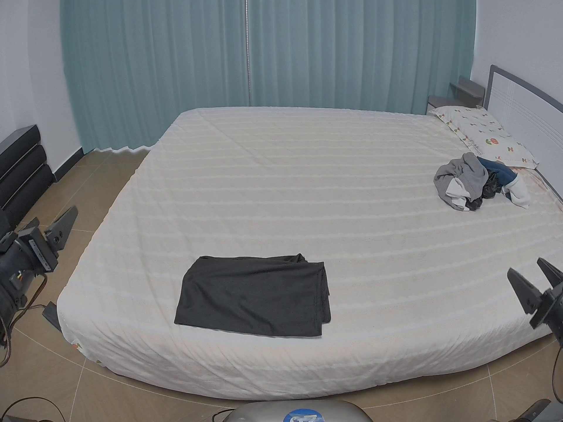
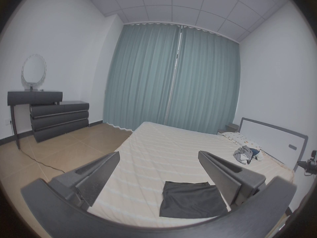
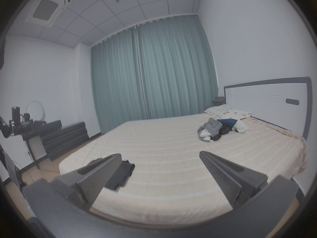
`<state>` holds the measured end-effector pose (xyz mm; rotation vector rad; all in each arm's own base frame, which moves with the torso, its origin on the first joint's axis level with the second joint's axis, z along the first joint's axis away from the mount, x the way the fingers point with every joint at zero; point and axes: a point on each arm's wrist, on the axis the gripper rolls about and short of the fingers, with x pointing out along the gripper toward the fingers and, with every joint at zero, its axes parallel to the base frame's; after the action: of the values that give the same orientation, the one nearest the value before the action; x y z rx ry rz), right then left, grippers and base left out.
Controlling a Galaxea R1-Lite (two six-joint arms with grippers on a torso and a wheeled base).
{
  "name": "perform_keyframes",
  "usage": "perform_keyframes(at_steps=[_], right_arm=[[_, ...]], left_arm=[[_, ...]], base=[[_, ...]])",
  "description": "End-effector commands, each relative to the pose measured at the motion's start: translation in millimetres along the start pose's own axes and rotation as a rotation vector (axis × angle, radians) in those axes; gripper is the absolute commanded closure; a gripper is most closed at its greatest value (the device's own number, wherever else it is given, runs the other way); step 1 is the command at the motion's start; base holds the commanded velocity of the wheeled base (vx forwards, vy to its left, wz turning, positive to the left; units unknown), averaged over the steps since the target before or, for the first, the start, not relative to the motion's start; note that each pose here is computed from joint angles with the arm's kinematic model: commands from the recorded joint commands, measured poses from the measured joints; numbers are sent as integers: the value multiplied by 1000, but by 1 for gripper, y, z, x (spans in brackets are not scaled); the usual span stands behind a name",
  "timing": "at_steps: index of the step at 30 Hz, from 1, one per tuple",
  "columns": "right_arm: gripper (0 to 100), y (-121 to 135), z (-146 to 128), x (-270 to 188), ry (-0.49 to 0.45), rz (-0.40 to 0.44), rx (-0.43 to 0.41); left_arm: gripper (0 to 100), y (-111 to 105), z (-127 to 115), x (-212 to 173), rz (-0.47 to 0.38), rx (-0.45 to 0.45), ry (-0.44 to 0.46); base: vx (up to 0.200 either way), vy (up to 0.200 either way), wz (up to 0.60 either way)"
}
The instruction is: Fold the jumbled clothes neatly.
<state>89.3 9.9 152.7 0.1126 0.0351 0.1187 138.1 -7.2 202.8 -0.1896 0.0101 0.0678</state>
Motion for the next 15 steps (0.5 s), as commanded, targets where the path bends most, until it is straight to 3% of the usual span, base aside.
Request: perform_keyframes(at_steps=[1, 6, 9, 15], right_arm=[[0, 0, -10, -88, -117, -40, -106], [0, 1, -28, -129, -31, -55, -130], [0, 2, -40, -133, 15, -106, -119], [0, -1, -61, -125, 30, -113, -121]], left_arm=[[0, 15, -11, -79, 27, 115, -128], [0, 22, -24, -111, 38, 164, -106], [0, 25, -30, -128, 41, 167, -113], [0, 30, -45, -148, 93, 169, -133]], base=[[0, 0, 0], [0, 0, 0], [0, 0, 0], [0, 0, 0]])
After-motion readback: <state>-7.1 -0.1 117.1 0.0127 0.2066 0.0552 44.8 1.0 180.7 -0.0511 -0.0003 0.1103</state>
